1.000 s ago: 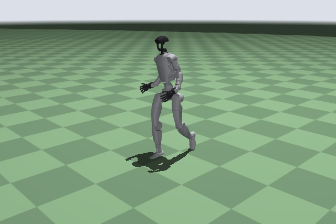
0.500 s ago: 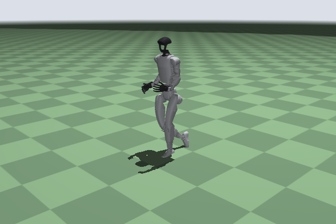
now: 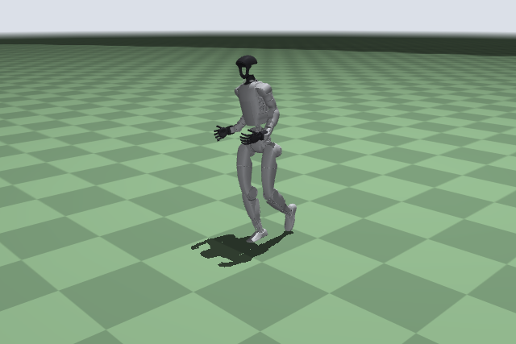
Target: Walk run
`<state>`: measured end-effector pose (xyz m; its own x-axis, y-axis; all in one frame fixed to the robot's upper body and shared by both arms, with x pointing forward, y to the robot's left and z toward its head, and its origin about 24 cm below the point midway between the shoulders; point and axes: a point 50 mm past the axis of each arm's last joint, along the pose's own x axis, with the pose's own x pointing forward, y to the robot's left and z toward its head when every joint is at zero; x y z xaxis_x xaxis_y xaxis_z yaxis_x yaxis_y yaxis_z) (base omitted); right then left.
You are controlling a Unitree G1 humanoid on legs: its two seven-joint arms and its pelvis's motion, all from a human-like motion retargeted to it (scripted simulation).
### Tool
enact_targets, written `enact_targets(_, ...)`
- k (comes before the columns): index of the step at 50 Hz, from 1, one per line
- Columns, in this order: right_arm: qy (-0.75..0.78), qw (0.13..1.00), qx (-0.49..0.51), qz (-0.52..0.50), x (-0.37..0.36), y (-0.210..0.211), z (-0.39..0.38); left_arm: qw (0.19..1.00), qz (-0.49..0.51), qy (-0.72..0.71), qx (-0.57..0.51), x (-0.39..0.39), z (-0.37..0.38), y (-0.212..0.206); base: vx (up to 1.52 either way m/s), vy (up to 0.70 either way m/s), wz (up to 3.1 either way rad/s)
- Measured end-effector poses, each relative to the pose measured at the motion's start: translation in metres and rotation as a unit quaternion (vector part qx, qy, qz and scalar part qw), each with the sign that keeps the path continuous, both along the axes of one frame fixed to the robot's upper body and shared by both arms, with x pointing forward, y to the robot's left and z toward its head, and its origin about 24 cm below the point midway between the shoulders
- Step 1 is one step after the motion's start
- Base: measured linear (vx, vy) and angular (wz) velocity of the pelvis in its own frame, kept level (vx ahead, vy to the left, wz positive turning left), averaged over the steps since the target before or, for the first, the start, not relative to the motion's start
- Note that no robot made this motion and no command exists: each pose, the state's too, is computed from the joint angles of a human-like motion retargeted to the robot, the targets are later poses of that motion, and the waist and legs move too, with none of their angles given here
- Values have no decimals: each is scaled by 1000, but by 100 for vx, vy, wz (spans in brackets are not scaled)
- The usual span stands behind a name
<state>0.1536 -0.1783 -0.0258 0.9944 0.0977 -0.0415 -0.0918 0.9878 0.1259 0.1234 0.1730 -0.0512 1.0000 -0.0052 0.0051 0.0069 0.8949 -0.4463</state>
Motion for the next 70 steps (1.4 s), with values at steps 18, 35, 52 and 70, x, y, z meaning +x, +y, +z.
enact_targets(18, 35, 996, -26, 79, -21, -7, -7, 980, 18, -166, 104, 59, 71, 31, 137, -35, -14)
enact_targets(35, 40, 995, -74, 60, -38, -32, 3, 959, 2, -282, 15, 99, 116, 16, 129, -43, 31)
enact_targets(52, -63, 996, -26, 65, 25, 8, 23, 997, 38, 72, -12, -53, -16, 50, 136, -37, -65)
enact_targets(70, 57, 997, -2, 61, -41, -16, -9, 956, 26, -290, -19, 123, 132, 7, 136, -35, 46)
